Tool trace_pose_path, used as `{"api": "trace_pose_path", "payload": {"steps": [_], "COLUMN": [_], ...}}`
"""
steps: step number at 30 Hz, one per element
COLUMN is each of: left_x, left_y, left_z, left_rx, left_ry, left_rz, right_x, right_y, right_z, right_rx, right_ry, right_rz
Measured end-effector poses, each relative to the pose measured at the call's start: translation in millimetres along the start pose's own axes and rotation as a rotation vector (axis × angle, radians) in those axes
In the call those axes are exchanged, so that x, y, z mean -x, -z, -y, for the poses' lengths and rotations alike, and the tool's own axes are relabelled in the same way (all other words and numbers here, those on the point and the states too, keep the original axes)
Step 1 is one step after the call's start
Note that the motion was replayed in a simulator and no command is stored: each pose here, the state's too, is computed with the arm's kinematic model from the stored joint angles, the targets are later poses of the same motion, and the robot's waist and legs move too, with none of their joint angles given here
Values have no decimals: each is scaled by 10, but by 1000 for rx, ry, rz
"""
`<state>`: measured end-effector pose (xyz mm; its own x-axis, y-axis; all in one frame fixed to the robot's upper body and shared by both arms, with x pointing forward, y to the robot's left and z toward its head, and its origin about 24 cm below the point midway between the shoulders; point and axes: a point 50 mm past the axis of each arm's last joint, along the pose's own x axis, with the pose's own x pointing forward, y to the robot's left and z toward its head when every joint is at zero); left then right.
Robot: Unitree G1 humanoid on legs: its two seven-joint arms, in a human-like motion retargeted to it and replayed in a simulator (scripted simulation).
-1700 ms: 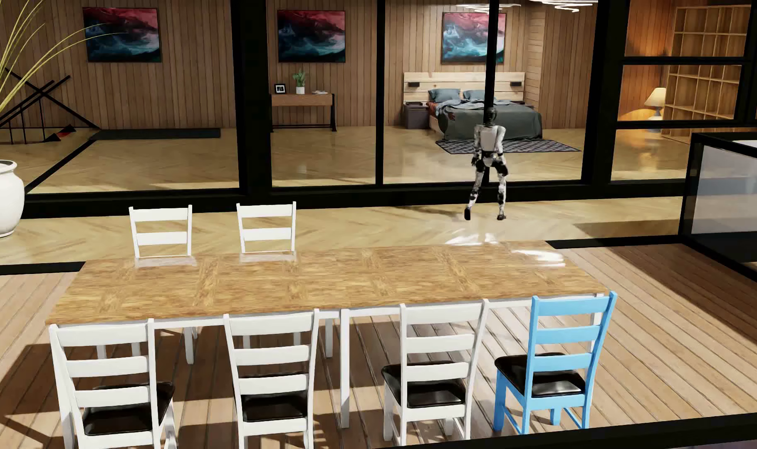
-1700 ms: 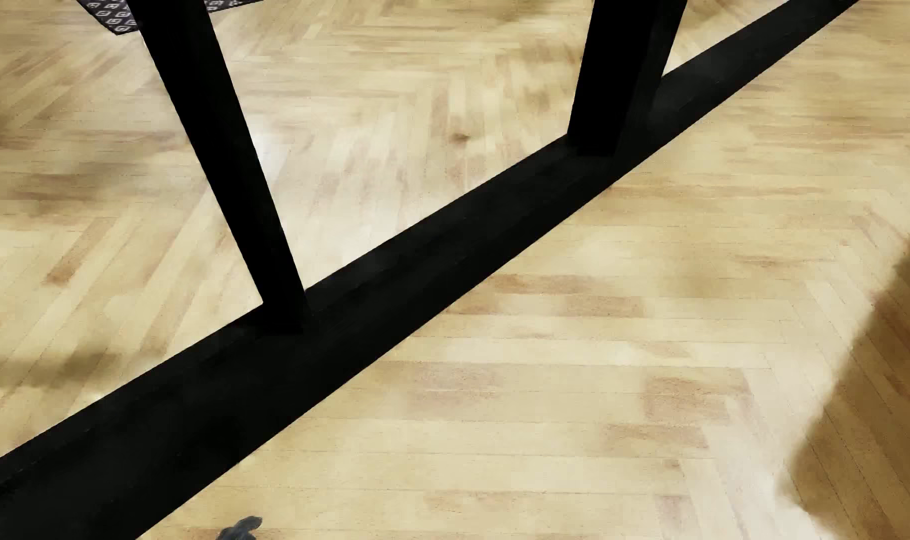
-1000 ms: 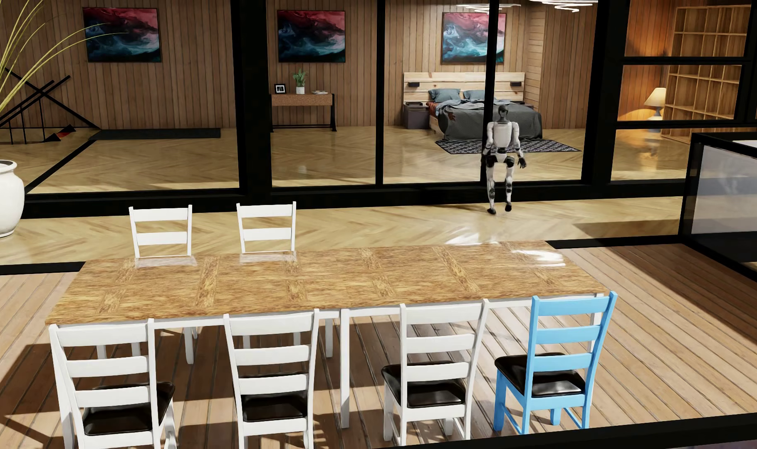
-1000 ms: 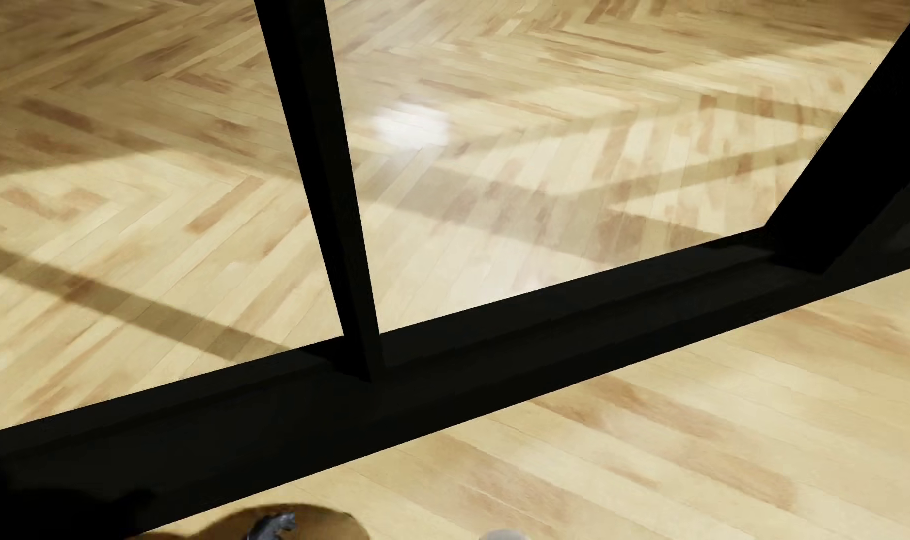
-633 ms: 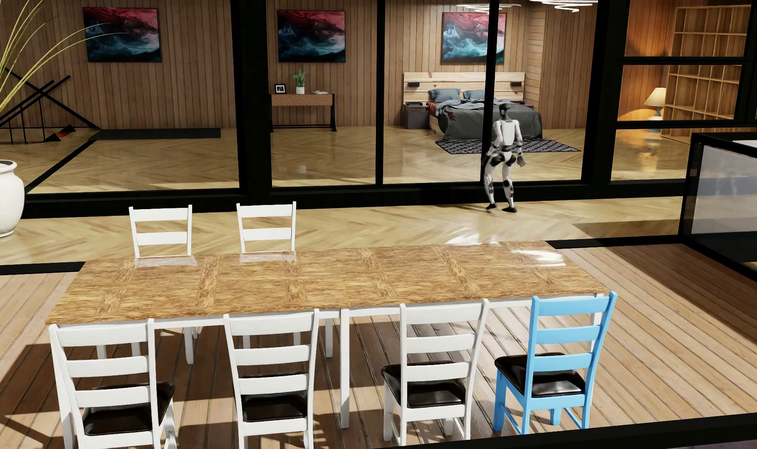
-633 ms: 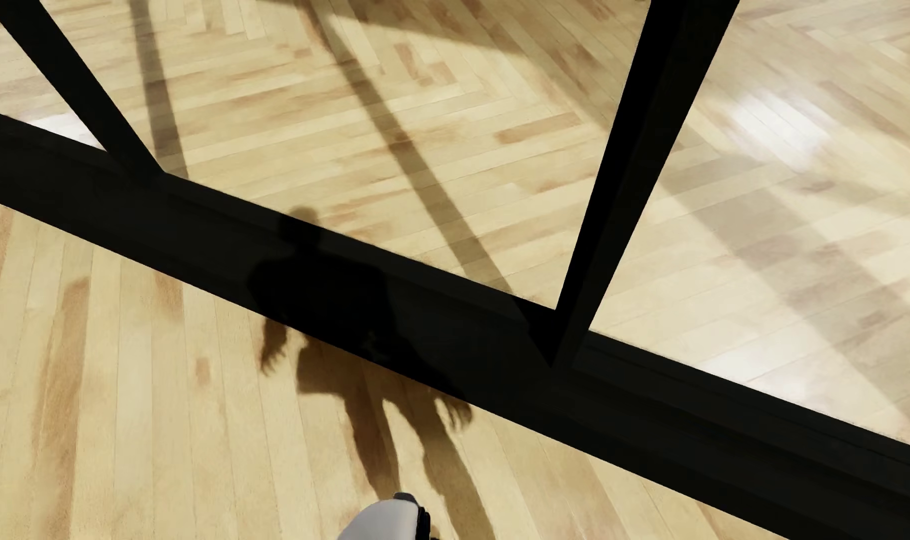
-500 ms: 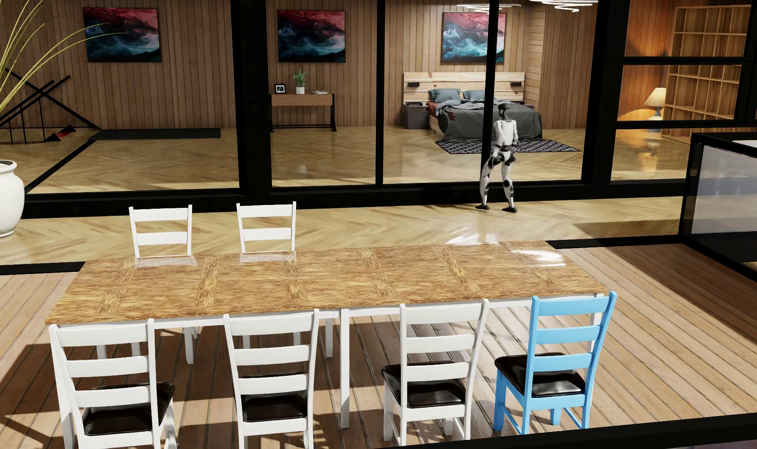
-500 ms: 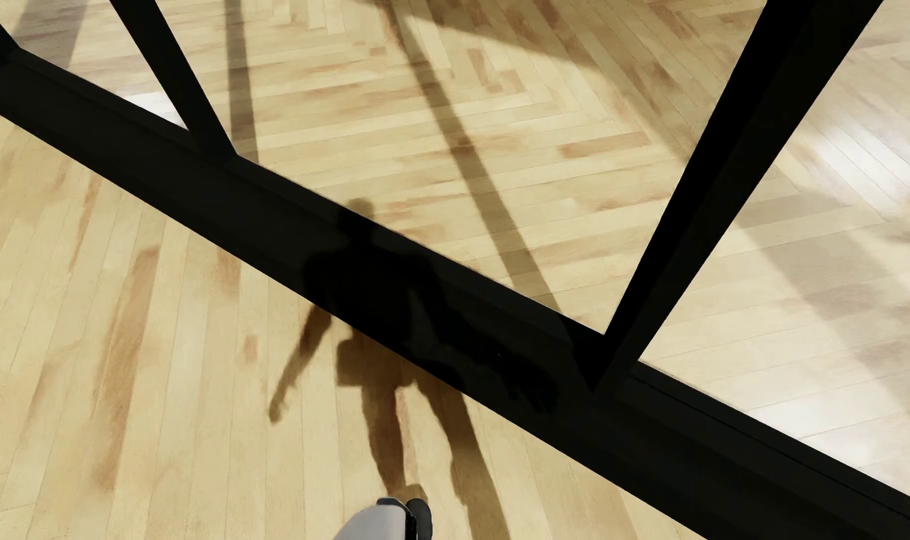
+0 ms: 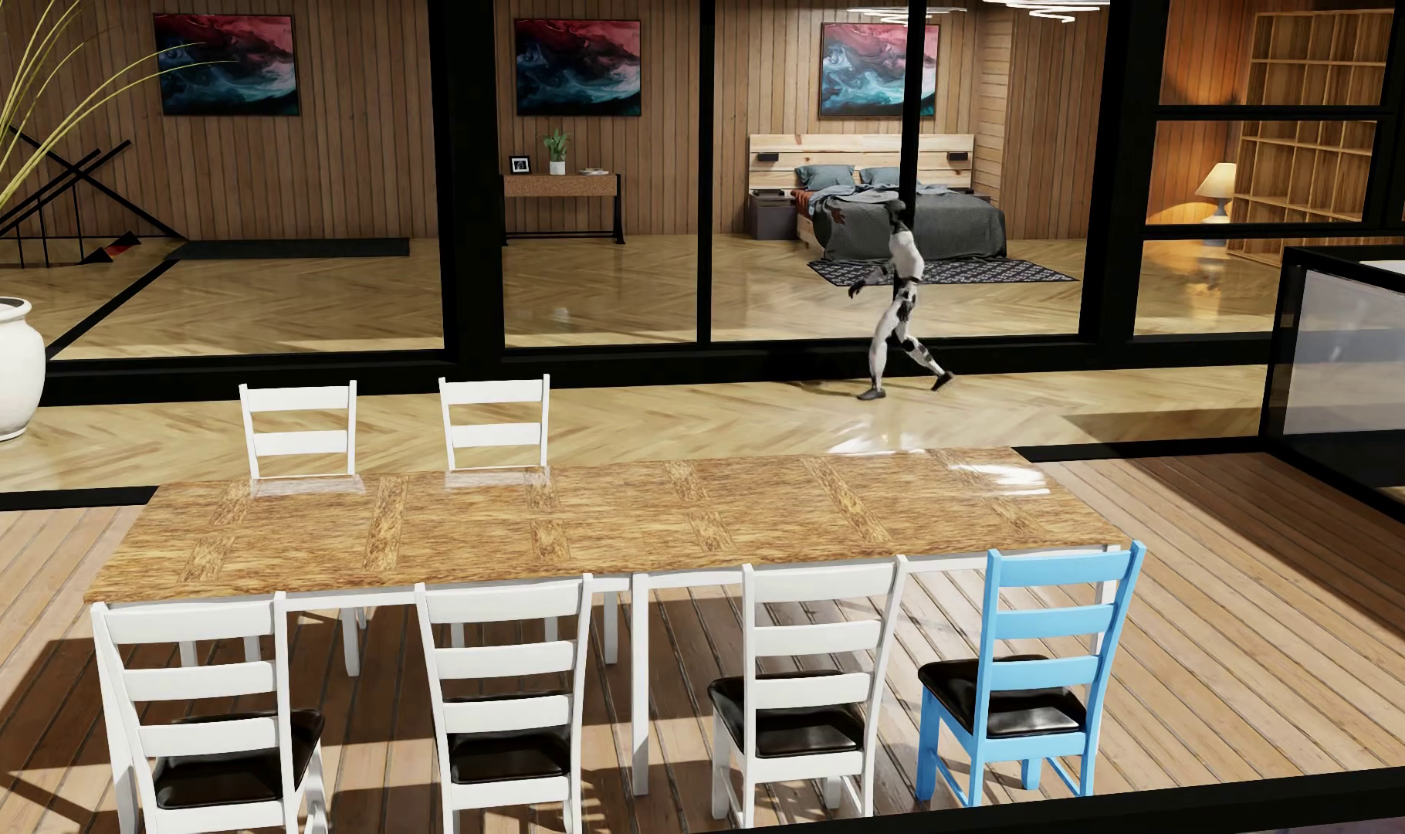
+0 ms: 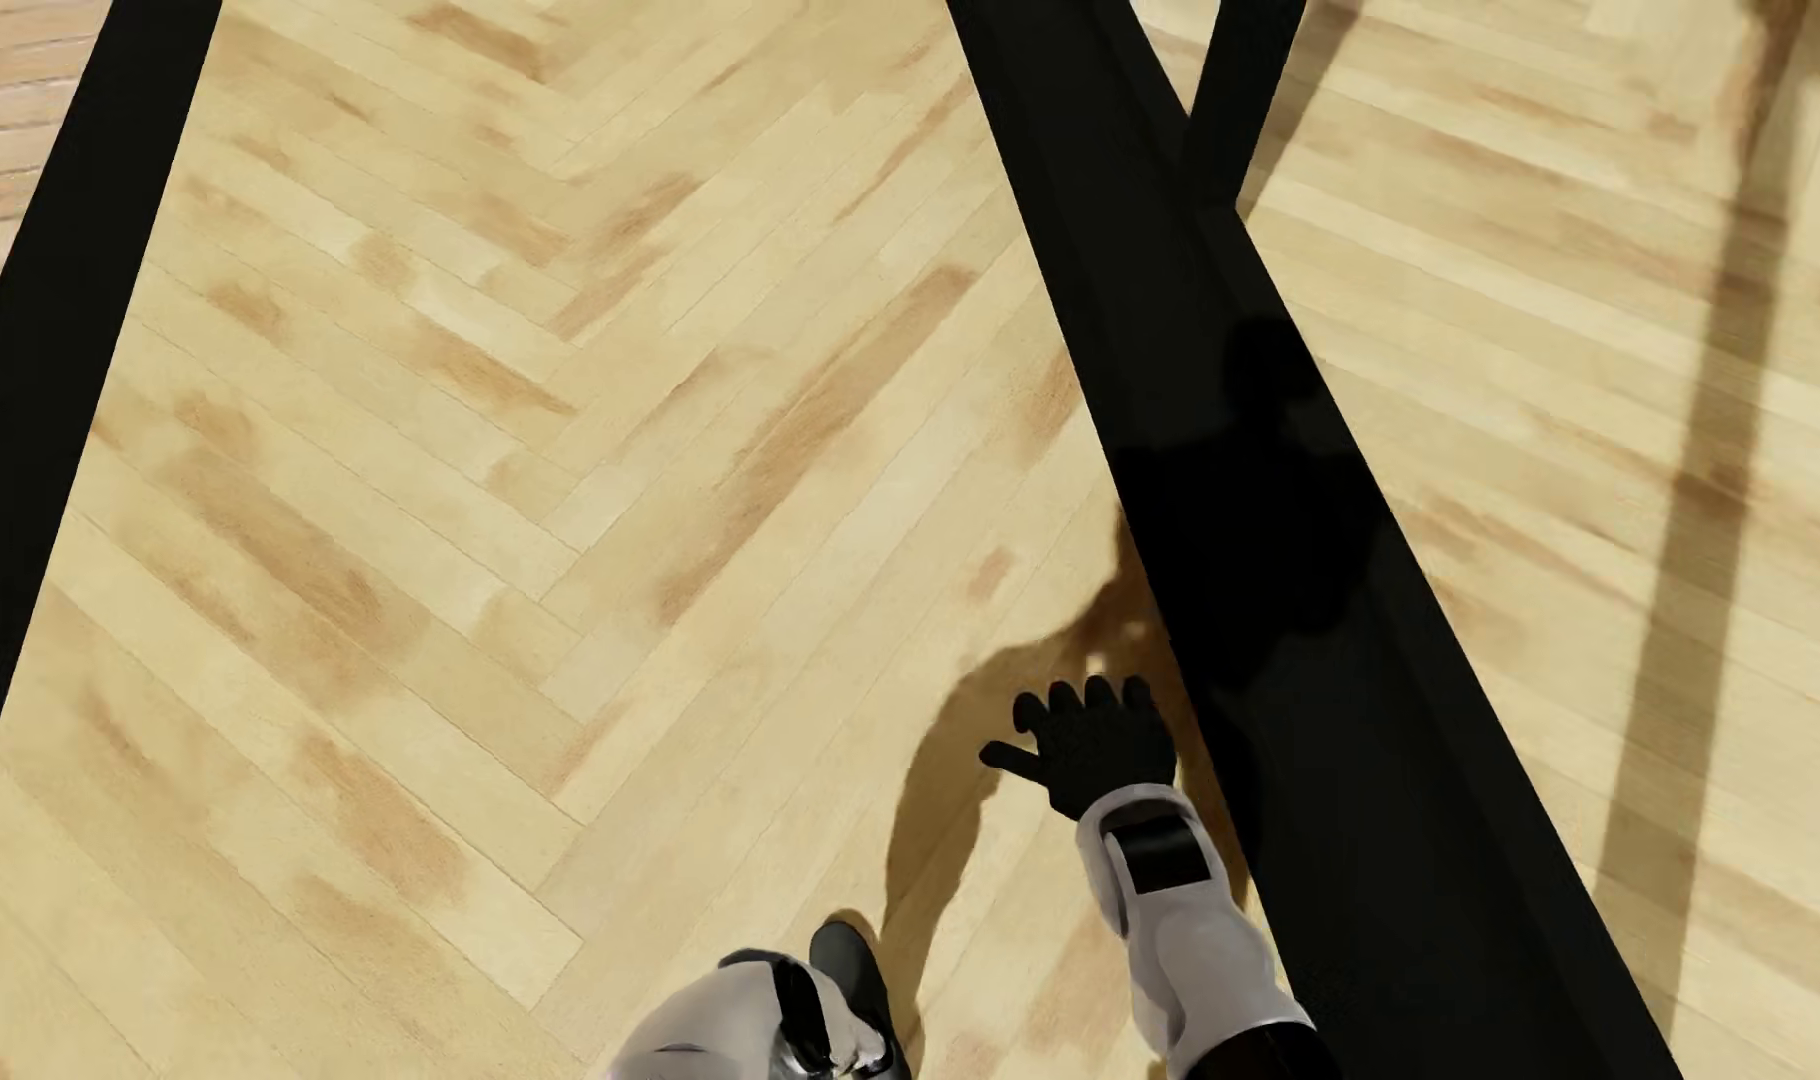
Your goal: Walk to the table
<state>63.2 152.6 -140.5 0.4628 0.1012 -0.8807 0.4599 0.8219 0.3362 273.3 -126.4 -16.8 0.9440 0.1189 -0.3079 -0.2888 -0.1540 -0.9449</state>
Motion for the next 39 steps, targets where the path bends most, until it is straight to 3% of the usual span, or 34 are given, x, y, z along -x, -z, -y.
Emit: {"api": "trace_pose_path", "payload": {"steps": [1, 3, 5, 7, 11, 15, 17, 19, 21, 23, 24, 26, 28, 29, 32, 35, 37, 39], "left_x": [5, -11, -63, -126, -246, -291, -325, -350, -347, -302, -264, -182, -106, -81, -93, -228, -271, -197], "left_y": [50, 183, 303, 332, 60, -123, -140, -259, -455, -663, -747, -823, -834, -827, -672, -268, 48, 317], "left_z": [70, 41, -178, -461, -996, -1059, -884, -678, -561, -549, -573, -668, -808, -884, -997, -806, -551, -276], "left_rx": [38, -77, -247, -244, -177, -161, -195, -314, -371, -332, -311, -263, -248, -244, -150, -10, -68, -155], "left_ry": [29, 63, 25, -71, -245, -302, -219, -134, -139, -178, -190, -202, -238, -267, -341, -289, -135, 8], "left_rz": [-41, -98, -159, -211, -131, -87, -96, -64, -3, 109, 178, 287, 335, 336, 232, -29, -216, -303], "right_x": [75, 313, 790, 1379, 2266, 2551, 2443, 2291, 2137, 1858, 1640, 1105, 585, 366, -62, -150, -101, -12], "right_y": [113, 305, 399, 341, 16, -50, 78, 230, 320, 378, 422, 532, 646, 708, 867, 943, 842, 623], "right_z": [-222, -762, -1382, -1856, -2270, -2363, -2312, -2215, -2140, -2080, -2014, -1735, -1293, -1039, -333, 17, -44, -273], "right_rx": [-23, -134, -320, -430, -350, -262, -275, -383, -538, -561, -462, -115, 144, 178, -16, -338, -443, -375], "right_ry": [-80, -289, -563, -822, -1124, -1366, -1292, -1096, -920, -903, -931, -889, -694, -578, -259, -42, -15, -116], "right_rz": [-75, -266, -492, -596, -431, -314, -383, -568, -764, -782, -683, -402, -249, -249, -360, -449, -432, -323]}}
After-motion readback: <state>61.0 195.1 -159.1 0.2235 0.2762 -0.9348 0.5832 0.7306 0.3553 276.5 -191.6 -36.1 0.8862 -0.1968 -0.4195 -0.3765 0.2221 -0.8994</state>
